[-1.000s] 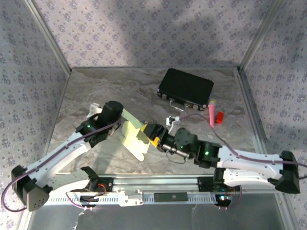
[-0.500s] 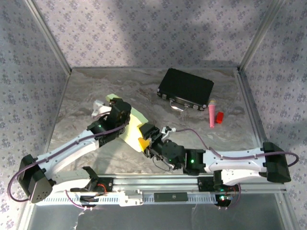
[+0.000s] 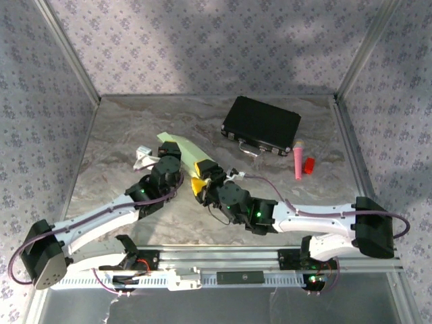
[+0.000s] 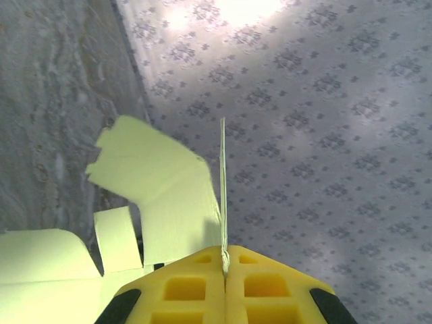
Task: Fold the paper box
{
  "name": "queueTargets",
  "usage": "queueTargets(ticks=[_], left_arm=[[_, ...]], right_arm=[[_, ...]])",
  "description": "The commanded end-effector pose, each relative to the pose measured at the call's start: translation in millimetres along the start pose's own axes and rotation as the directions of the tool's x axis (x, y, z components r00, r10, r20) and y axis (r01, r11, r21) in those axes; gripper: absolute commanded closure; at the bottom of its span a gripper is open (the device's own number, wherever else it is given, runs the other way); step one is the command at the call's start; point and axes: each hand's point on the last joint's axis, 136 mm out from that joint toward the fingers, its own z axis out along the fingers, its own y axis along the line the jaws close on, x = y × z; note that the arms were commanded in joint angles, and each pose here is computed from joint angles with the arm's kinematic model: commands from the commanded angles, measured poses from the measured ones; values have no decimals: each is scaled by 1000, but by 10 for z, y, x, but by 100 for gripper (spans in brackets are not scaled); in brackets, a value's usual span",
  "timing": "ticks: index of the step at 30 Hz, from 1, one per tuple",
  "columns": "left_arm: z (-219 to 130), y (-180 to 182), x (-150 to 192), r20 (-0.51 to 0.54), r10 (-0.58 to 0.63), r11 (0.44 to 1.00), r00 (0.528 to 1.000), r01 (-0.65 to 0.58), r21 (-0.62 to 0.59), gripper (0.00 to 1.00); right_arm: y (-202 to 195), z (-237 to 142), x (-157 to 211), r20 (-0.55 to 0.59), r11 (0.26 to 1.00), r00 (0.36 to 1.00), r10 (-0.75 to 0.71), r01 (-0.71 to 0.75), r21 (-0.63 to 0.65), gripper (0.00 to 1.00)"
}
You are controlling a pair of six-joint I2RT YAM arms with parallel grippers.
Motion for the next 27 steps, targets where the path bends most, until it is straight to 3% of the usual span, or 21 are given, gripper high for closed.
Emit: queueTargets(ticks=[1,4,7,12,15,20,27], left_arm=[[-80,-83,-42,4,-2,999,1000,2,35,100],[-103,-61,-33,6,8,1000,1000,-8,28,100],[-109,-60,-55,26,18,1000,1000,-18,21,100],[-79,-105,-113,76,28,1000,997,-29,12,100],[-38,-148,-152,91,4,1000,996,-4,7,100],[-10,-143,-218,115,-71,997,991,74,-22,100],[64,-72,-170,156,-169,983,973,179,-49,100]], right_arm=[[174,30,-120,70,999,997,30,-27,-43,34],[188,2,-148,86,999,996,8,-5,-42,43],[209,-65,-130,92,999,996,-13,16,-37,44],[164,-195,-34,53,999,997,-47,48,-20,23],[29,-339,-68,46,996,995,-89,89,0,3],[-132,-372,-144,-37,987,987,-159,157,-43,2],[-76,-391,-103,-51,992,994,-94,89,-84,2]])
